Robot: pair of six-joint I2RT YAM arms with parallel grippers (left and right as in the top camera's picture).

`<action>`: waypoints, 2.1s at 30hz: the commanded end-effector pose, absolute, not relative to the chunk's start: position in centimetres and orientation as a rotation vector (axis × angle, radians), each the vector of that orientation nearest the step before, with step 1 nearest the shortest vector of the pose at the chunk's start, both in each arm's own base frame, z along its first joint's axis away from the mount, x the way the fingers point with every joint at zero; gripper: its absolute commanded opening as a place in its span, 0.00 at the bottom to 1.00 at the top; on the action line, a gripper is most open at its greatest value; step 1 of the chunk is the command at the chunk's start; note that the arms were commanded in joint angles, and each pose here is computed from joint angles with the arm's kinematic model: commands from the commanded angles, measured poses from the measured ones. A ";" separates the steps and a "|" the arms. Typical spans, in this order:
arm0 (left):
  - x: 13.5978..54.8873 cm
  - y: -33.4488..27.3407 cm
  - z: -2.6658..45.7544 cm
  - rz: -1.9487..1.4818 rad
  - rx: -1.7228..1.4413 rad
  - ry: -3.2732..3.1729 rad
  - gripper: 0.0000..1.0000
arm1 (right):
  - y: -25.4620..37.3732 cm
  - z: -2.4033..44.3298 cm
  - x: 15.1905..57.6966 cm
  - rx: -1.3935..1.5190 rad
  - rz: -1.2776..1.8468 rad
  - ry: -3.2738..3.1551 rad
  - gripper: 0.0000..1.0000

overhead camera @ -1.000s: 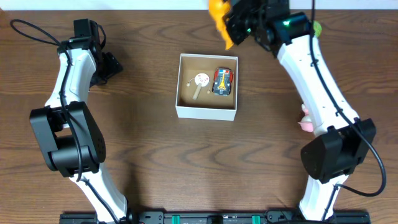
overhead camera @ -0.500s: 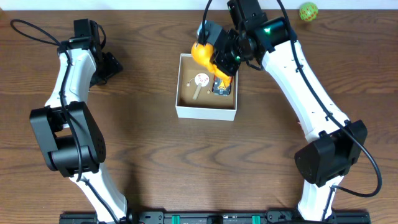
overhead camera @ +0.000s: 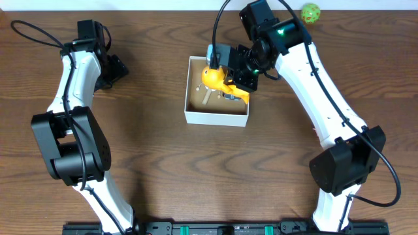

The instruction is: Pack container

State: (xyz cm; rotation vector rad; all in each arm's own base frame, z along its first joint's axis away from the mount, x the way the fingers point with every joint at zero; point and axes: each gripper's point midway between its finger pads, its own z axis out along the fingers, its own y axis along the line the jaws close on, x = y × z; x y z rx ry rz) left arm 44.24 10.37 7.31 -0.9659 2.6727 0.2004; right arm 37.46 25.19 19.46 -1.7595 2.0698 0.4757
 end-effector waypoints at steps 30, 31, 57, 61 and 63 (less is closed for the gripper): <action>43.9 10.7 7.0 0.221 -0.980 2.676 0.98 | 28.0 13.0 40.1 -1.941 0.433 1.958 0.01; 43.9 10.7 7.0 0.221 -0.980 2.676 0.98 | 28.0 13.1 40.1 -1.940 0.432 1.955 0.01; 43.9 10.7 7.0 0.221 -0.980 2.676 0.98 | 26.3 13.3 37.3 -1.965 0.506 2.082 0.69; 43.9 10.7 7.0 0.221 -0.980 2.676 0.98 | 26.4 13.3 37.3 -1.964 0.505 2.080 0.86; 43.9 10.7 7.0 0.221 -0.980 2.676 0.98 | 26.5 13.4 37.4 -1.963 0.502 2.074 0.98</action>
